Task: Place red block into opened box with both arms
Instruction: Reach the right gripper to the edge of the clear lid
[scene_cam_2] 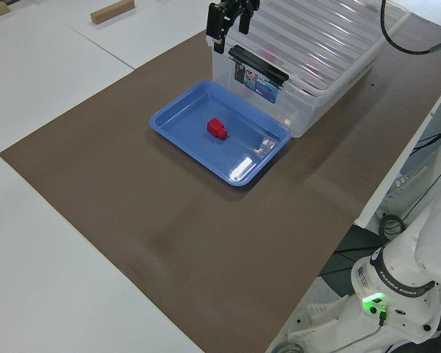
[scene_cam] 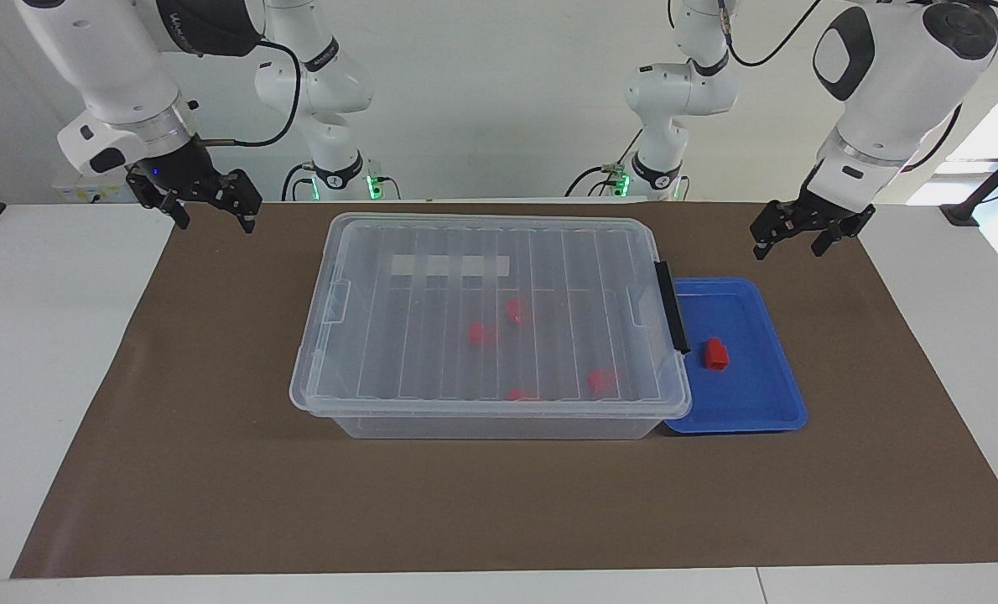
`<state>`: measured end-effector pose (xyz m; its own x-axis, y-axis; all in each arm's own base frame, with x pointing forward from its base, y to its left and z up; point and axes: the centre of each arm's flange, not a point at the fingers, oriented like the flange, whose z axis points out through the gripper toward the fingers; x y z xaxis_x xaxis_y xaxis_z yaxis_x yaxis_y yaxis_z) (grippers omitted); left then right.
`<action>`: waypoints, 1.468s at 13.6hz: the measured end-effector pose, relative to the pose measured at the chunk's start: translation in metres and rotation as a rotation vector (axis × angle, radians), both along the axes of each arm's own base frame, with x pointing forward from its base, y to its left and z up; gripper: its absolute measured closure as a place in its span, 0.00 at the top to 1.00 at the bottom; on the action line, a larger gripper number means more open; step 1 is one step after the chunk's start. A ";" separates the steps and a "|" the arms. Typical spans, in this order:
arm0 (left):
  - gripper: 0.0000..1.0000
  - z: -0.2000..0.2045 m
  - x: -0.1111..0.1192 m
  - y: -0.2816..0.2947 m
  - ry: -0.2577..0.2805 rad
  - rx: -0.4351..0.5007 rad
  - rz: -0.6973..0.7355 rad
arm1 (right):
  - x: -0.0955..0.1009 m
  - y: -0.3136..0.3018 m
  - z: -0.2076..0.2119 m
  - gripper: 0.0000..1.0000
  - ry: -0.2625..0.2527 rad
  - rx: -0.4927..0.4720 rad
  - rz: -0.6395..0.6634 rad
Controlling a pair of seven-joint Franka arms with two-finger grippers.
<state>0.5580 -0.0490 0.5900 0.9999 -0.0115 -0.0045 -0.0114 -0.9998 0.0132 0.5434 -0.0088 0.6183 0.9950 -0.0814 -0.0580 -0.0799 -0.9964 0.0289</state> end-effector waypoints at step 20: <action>1.00 -0.014 0.005 -0.001 -0.056 -0.005 -0.001 | 0.029 0.100 -0.140 1.00 0.001 0.023 -0.038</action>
